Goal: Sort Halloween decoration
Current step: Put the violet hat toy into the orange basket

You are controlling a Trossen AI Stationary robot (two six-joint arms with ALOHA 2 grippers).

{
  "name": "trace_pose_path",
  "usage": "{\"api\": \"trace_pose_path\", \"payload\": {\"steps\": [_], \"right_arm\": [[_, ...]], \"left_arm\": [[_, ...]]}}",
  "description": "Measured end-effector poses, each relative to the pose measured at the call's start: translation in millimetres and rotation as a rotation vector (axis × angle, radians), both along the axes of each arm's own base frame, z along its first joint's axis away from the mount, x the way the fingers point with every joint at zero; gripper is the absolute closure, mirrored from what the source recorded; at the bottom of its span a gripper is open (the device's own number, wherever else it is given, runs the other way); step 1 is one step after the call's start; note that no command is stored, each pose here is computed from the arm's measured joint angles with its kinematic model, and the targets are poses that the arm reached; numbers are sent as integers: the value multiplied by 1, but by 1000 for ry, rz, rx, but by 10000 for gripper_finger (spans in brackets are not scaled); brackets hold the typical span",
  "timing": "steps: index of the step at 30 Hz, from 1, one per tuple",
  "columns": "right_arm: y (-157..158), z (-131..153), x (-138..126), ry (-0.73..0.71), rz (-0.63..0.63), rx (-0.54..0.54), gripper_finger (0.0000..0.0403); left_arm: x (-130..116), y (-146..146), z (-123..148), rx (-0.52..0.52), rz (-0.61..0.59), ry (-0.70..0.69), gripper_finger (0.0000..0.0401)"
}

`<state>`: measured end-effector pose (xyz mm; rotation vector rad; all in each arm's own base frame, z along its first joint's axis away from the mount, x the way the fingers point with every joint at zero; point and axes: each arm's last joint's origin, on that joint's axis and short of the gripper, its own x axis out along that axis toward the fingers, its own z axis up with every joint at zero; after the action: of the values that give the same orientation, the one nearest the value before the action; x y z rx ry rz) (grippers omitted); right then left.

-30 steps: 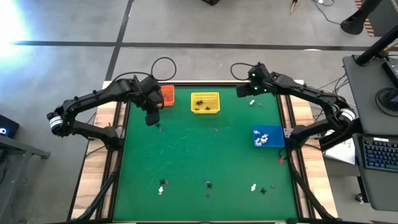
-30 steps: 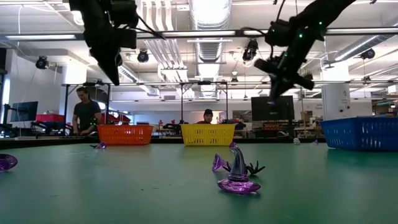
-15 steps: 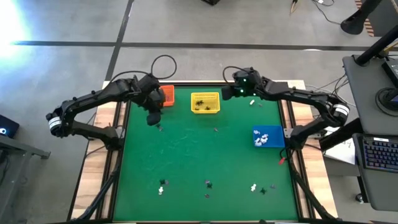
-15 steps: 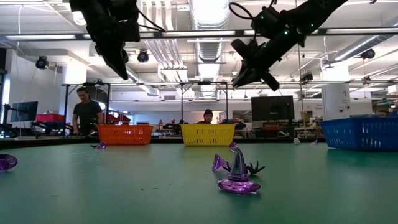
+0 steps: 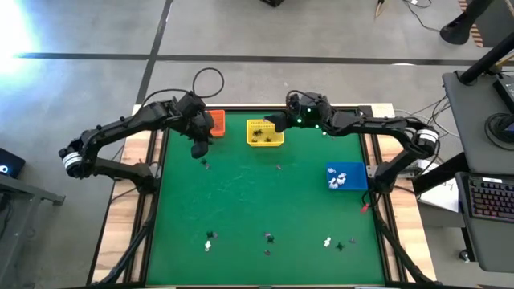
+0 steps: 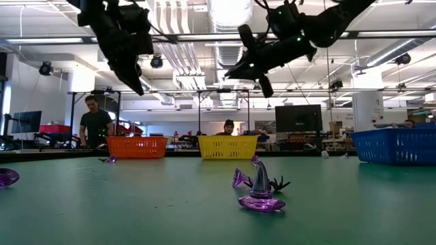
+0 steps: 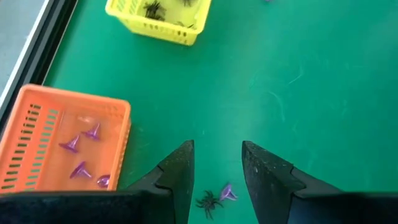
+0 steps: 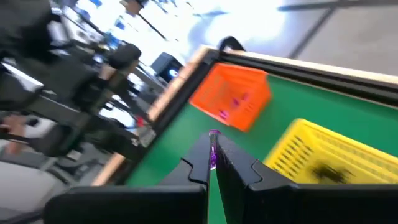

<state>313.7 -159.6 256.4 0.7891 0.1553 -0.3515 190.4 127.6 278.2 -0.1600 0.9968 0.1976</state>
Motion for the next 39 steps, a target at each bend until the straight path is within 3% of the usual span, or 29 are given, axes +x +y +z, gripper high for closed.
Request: {"api": "trace_pose_path", "payload": {"steps": [5,9,15,27,39], "right_arm": [[2,-8,19,-113,20,-15,394],[-2,-14,41,-122,32,6,394],[-12,-3,82,-169,80,-42,394],[-35,-5,138,-119,119,-50,394],[-55,-46,183,-91,117,48,394]], "left_arm": [[-10,13,-11,-37,18,-35,299],[-19,23,-13,-53,33,-57,308],[-26,30,-12,-72,15,-98,310],[-42,49,-9,-127,12,-246,310],[-53,55,-11,-156,84,-225,310]]}}
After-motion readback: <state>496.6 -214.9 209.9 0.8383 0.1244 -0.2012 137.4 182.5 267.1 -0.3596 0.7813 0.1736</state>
